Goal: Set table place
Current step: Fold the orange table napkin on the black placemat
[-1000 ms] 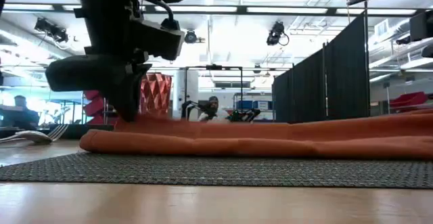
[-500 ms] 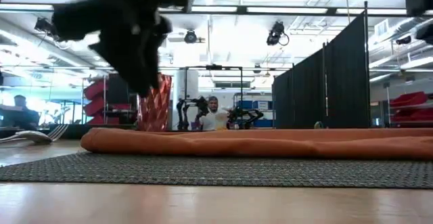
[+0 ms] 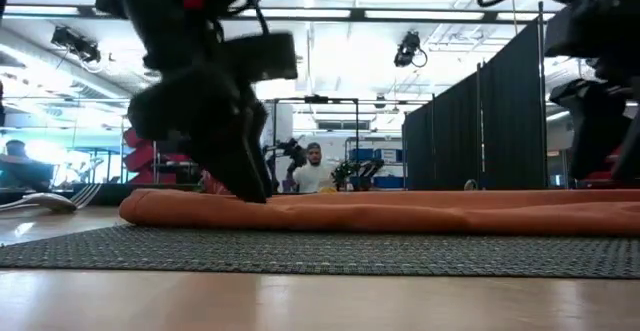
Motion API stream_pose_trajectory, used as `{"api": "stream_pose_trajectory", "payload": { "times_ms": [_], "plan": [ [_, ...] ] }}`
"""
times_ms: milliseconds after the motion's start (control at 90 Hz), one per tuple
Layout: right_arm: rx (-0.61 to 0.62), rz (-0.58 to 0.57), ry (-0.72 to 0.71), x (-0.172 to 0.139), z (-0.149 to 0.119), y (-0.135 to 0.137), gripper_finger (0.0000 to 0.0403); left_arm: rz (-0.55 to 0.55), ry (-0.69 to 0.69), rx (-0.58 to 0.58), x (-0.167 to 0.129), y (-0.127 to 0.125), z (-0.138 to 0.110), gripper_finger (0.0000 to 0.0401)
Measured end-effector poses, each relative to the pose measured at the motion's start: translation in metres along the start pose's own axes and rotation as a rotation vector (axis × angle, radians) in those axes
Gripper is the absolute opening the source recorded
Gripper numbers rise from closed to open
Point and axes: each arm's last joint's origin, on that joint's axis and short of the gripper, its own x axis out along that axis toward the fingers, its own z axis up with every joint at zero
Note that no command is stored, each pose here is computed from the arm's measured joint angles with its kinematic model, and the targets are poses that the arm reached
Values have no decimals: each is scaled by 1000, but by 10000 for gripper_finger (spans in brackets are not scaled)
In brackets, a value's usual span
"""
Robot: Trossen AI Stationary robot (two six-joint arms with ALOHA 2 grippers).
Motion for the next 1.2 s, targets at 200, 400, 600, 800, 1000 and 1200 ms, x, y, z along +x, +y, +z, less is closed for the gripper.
{"api": "stream_pose_trajectory", "payload": {
  "times_ms": [200, 400, 600, 800, 1000, 1200],
  "plan": [
    [-2, 26, 22, 1, 0, 1, 203, 4, -4, -23, 3, 2, -4, 186],
    [29, 41, 10, 13, -11, -5, 196, 1, -7, -34, 3, 1, -4, 186],
    [89, 18, 100, 21, -30, -14, 190, -2, -8, -53, 3, 0, -5, 186],
    [63, 24, 143, 17, -37, -11, 189, 0, 3, -77, 2, -1, -6, 186],
    [31, 45, 193, 8, -30, -7, 187, -1, 7, -79, -3, -1, -2, 186],
    [-26, 79, 16, -7, 3, 3, 187, -46, -156, -72, -28, -5, 35, 186]
  ]
}}
